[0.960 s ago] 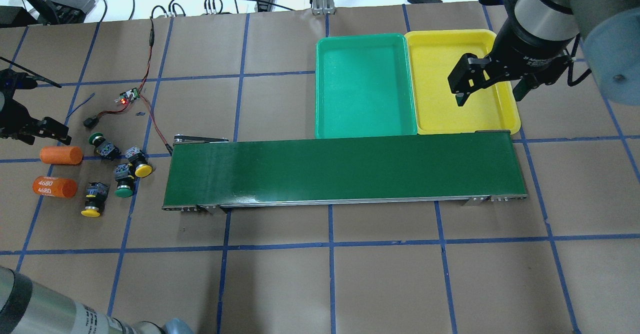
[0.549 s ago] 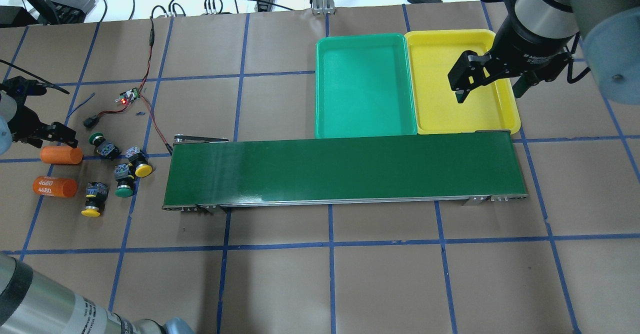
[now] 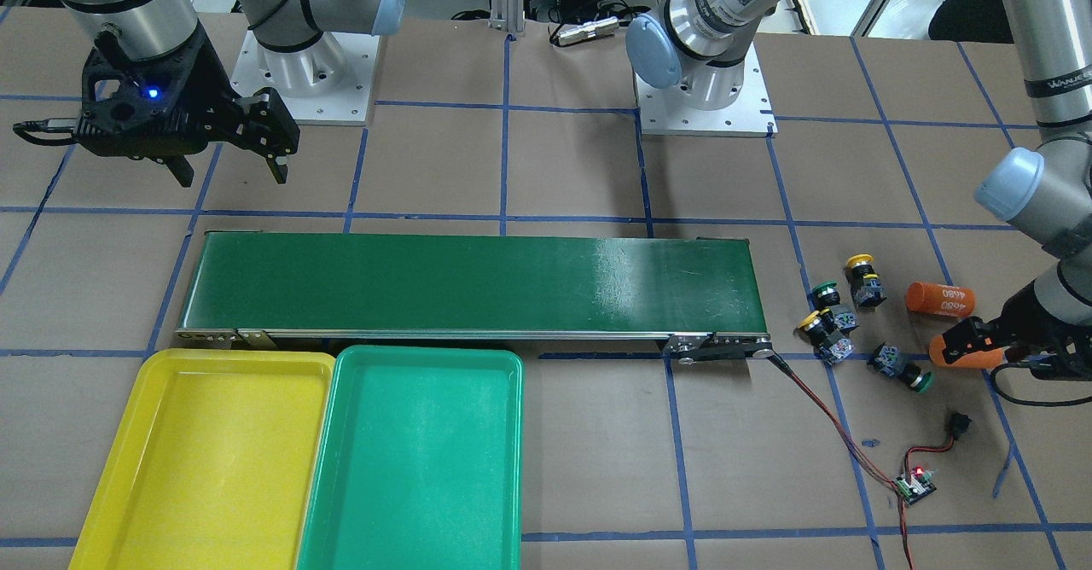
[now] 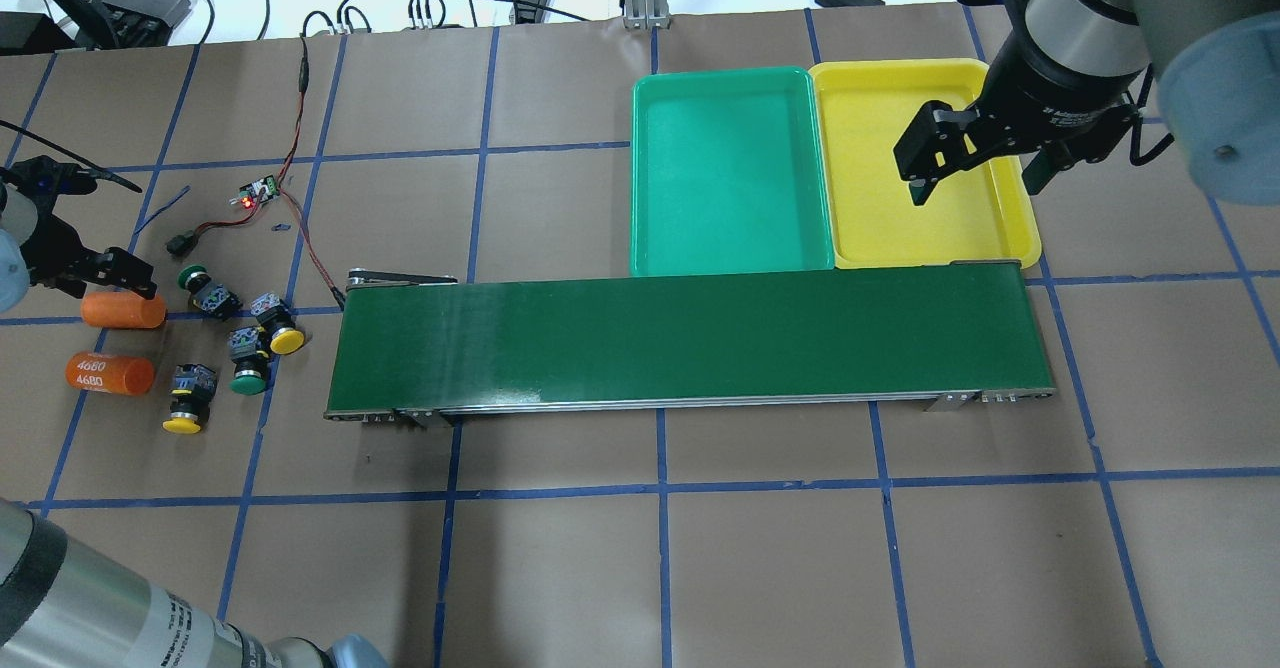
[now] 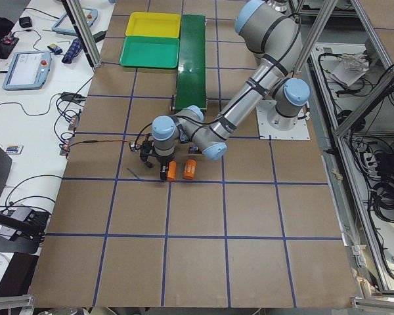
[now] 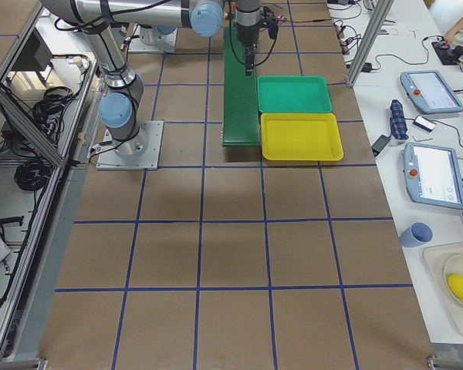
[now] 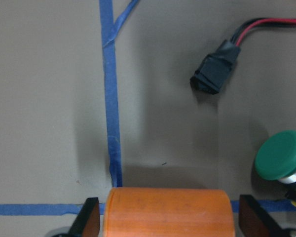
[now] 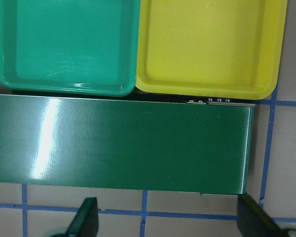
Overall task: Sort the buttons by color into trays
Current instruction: 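Carry the orange cylinder onto the belt while the right gripper lowers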
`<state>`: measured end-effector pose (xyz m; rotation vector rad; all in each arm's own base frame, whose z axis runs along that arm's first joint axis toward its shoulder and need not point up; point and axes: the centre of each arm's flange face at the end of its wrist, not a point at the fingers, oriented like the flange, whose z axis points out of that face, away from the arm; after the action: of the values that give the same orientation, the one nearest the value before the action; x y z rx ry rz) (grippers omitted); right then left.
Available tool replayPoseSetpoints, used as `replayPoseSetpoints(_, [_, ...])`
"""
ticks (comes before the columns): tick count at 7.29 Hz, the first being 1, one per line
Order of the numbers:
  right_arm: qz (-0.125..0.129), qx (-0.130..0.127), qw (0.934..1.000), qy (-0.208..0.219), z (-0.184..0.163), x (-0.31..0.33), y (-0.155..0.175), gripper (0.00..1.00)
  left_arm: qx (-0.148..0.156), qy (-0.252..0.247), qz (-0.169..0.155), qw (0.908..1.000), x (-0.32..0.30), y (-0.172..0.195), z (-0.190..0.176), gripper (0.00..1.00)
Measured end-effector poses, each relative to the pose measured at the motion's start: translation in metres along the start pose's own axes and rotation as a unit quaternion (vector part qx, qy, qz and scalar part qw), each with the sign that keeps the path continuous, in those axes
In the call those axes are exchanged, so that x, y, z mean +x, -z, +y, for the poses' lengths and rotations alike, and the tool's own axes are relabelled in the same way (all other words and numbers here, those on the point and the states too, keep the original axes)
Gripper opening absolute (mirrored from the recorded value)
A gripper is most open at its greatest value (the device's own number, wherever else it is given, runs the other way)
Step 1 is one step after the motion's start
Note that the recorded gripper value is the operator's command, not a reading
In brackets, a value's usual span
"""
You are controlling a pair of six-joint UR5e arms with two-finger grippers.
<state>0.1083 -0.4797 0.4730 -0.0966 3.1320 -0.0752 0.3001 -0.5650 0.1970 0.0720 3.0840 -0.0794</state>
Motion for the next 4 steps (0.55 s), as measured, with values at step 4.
replayPoseSetpoints(4, [0.0, 0.0, 1.0, 0.0, -0.0003, 0.0, -0.0002, 1.0, -0.005, -0.035, 0.003, 0.9994, 0.001, -0.0029, 0.0006, 1.0])
